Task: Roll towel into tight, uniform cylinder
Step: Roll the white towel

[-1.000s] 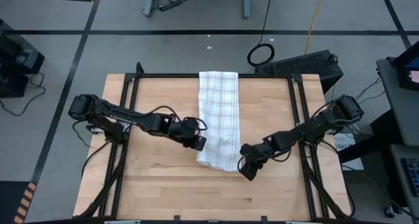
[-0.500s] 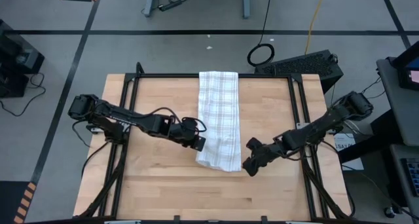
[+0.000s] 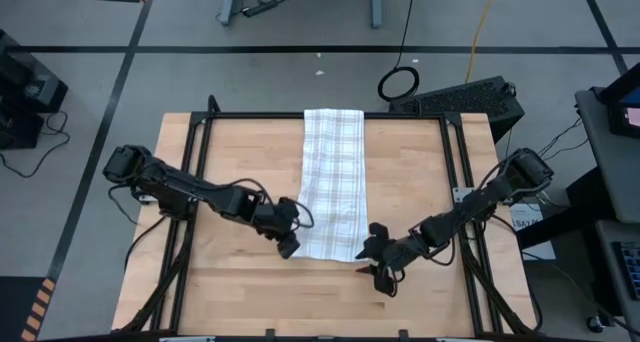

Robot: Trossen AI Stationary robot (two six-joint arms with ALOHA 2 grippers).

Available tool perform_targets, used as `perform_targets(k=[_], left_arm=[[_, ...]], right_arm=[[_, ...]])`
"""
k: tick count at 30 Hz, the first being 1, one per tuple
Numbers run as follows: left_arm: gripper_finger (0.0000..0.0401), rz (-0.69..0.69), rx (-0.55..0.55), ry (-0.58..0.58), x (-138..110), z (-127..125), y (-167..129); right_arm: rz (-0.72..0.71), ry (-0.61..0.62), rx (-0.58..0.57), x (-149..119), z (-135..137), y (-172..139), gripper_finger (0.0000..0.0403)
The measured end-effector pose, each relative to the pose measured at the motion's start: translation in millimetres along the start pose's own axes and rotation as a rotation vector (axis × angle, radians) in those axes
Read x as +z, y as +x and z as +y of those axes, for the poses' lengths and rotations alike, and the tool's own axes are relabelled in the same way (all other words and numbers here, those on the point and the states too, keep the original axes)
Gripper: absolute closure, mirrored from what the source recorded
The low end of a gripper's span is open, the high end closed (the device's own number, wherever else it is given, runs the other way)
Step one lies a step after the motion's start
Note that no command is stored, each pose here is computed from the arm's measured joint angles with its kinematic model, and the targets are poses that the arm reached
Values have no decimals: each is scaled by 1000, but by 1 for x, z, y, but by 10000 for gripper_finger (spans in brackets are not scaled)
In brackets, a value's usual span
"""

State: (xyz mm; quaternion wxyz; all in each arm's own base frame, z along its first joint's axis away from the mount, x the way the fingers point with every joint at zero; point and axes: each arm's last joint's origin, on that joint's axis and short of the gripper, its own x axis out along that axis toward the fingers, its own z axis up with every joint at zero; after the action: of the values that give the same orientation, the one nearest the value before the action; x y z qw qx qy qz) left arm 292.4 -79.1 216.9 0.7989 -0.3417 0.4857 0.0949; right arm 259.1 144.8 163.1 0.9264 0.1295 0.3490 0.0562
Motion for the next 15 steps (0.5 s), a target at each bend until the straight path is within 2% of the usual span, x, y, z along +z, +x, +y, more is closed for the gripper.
perform_targets(k=[5, 11, 15], left_arm=[[203, -29, 50, 47, -17, -9, 0], [203, -110, 94, 5, -25, -15, 0], [203, -120, 99, -10, -26, -15, 0]], right_arm=[[23, -110, -16, -2, -4, 3, 228], [87, -135, -12, -12, -11, 21, 247], [77, -131, -3, -17, -12, 33, 256]])
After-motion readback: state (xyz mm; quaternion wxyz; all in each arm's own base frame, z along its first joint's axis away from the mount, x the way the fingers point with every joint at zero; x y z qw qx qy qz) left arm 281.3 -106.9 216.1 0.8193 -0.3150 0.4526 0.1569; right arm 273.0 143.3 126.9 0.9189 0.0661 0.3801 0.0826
